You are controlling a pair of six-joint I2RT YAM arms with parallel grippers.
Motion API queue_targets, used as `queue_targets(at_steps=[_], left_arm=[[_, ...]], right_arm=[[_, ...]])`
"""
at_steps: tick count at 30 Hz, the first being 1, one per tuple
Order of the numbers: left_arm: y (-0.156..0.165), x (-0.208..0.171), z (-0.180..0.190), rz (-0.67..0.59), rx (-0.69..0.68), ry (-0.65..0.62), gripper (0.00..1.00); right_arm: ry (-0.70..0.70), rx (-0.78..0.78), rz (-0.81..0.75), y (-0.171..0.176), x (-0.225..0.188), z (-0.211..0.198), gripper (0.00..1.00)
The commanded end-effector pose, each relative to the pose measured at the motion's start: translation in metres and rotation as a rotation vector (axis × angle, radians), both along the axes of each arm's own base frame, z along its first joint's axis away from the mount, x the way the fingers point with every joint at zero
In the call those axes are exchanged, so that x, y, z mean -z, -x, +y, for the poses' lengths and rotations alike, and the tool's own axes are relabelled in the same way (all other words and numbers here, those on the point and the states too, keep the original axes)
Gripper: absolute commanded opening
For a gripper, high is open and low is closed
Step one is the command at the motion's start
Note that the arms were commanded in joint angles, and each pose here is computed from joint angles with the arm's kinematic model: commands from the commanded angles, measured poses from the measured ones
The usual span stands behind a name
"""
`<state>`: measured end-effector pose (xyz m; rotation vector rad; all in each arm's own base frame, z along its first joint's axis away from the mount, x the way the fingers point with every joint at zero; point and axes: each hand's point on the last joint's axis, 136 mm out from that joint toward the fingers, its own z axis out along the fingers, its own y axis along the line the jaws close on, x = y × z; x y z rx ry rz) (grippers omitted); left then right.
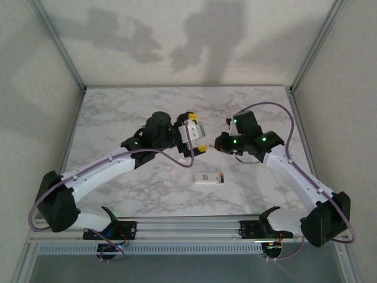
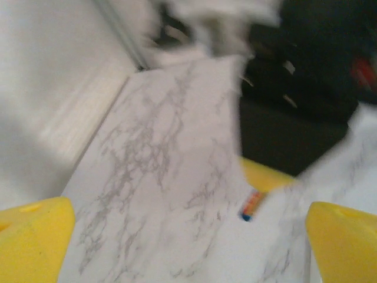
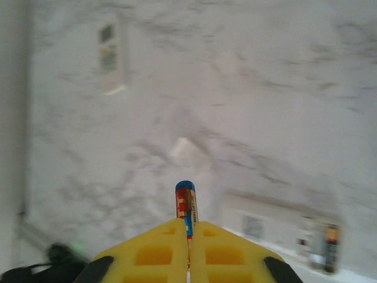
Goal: Load the batteries into the remote control
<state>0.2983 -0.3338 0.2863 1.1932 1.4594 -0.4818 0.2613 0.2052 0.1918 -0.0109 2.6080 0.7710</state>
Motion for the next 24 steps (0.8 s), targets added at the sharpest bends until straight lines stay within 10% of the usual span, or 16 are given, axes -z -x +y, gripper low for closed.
queue_targets(at_steps=[1, 4, 9, 24], left_arm=[[-0.027, -0.026, 0.037, 0.357, -0.391, 0.404, 0.99], [-0.037, 0.027, 0.071, 0.644, -0.684, 0.453, 0.93], [0.004, 0.108, 0.061, 0.991, -0.690, 0.454, 0.82], [0.048, 0.223, 0.019, 1.236, -0.693, 0.101, 0.73]], right_arm=[[0.228, 0.067, -0.027, 0.021, 0.035, -0.038, 0.04], [0.294, 0.114, -0.034, 0.041, 0.059, -0.052, 0.04], [0.318, 0.144, -0.035, 0.057, 0.087, -0.058, 0.05], [0.295, 0.094, -0.022, 0.062, 0.120, -0.030, 0.06]])
